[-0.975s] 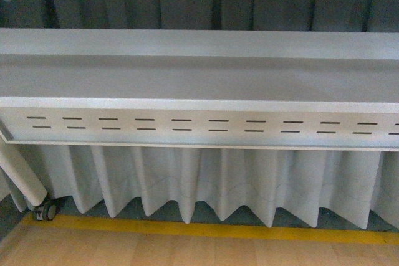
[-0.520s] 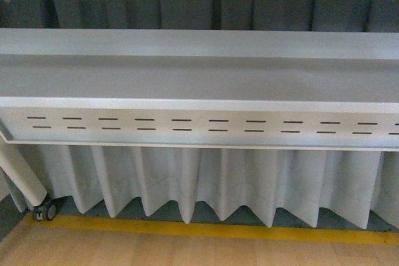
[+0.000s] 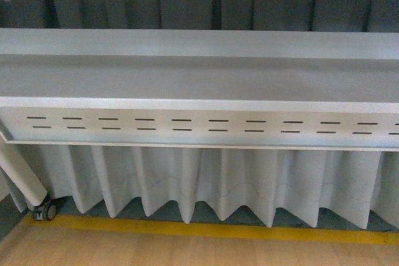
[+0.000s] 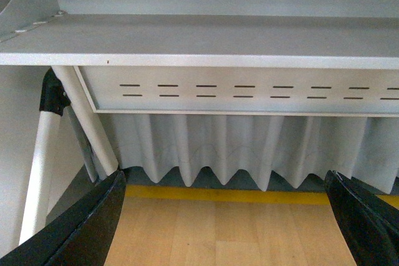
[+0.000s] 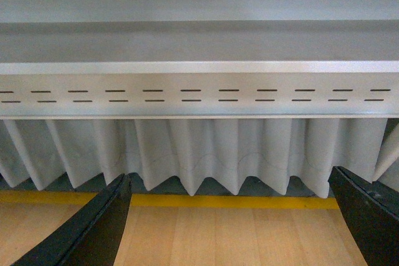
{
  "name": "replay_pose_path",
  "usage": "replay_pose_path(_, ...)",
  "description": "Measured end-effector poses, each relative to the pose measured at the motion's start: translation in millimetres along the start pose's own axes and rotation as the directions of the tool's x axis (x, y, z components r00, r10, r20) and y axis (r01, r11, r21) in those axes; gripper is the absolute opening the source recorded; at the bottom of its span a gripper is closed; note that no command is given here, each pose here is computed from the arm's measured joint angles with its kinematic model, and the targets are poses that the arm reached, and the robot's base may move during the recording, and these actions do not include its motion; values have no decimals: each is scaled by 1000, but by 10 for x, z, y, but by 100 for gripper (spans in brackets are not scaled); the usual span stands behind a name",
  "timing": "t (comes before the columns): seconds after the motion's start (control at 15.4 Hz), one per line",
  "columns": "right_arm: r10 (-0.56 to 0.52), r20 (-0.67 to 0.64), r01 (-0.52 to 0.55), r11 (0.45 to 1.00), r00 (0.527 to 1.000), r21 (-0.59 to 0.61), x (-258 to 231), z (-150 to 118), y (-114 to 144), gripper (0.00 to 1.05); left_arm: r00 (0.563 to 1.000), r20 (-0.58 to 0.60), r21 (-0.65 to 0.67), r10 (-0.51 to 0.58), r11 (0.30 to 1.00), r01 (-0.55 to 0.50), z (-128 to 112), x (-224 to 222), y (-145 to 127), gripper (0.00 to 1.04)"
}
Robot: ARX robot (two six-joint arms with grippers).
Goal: Wind up and store yellow beetle toy
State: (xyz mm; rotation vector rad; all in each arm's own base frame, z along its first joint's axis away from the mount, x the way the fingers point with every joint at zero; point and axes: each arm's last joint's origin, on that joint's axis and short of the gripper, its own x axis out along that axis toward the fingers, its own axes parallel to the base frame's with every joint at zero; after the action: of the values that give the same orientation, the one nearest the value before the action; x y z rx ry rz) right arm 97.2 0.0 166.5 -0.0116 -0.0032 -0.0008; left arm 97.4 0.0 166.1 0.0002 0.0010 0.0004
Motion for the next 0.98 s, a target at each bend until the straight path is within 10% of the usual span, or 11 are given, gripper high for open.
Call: replay_pose_path(0.98, 1, 2, -1, 1000, 1000, 2, 0, 1, 0, 98, 1000, 2, 0, 0, 1000, 0, 1, 0, 0, 98)
